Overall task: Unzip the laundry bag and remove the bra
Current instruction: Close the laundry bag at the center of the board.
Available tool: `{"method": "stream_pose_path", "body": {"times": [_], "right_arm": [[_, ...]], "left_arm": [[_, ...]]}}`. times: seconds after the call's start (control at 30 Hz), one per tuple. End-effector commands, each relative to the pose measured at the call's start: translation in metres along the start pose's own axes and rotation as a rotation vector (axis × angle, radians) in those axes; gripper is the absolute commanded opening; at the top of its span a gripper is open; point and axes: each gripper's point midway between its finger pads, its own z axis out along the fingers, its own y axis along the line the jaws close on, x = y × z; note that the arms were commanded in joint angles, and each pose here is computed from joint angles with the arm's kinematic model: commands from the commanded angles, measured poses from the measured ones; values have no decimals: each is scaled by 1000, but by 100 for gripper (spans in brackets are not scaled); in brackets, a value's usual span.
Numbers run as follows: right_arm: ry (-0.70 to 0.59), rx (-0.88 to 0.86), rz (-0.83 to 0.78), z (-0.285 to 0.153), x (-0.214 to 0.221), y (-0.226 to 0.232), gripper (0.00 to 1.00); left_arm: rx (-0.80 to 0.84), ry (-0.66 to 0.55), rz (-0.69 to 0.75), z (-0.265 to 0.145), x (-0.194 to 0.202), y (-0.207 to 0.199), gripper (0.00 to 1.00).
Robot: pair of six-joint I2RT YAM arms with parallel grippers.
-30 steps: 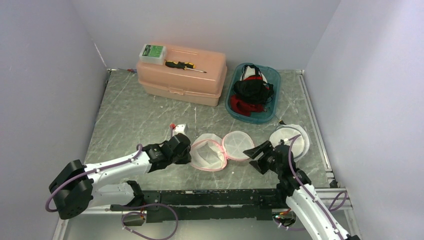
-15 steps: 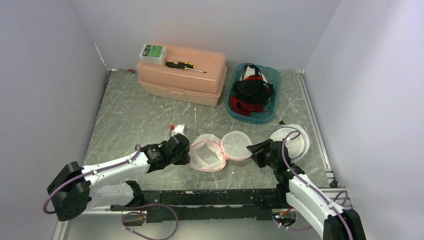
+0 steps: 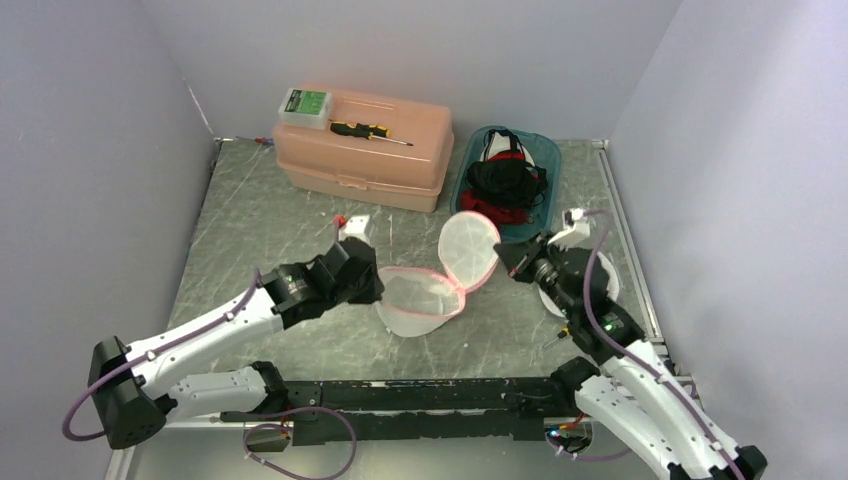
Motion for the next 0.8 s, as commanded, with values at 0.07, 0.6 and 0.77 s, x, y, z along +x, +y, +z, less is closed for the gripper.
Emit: {"method": "stream_pose_path", "body": {"times": [0.07,0.6,0.77], "right_arm": [[-25,-91,-361,-24,-56,64,0],[-109,-109,-479,-30,-58,66,0],[-118,-80,-464,-13,-11,20,0]], "left_arm": [[-26,-50,104,-29,-53,-26,3],[-36,-105,118,-12,-54,-21,3],[-41,-73,117,26,-13,3,3]]}}
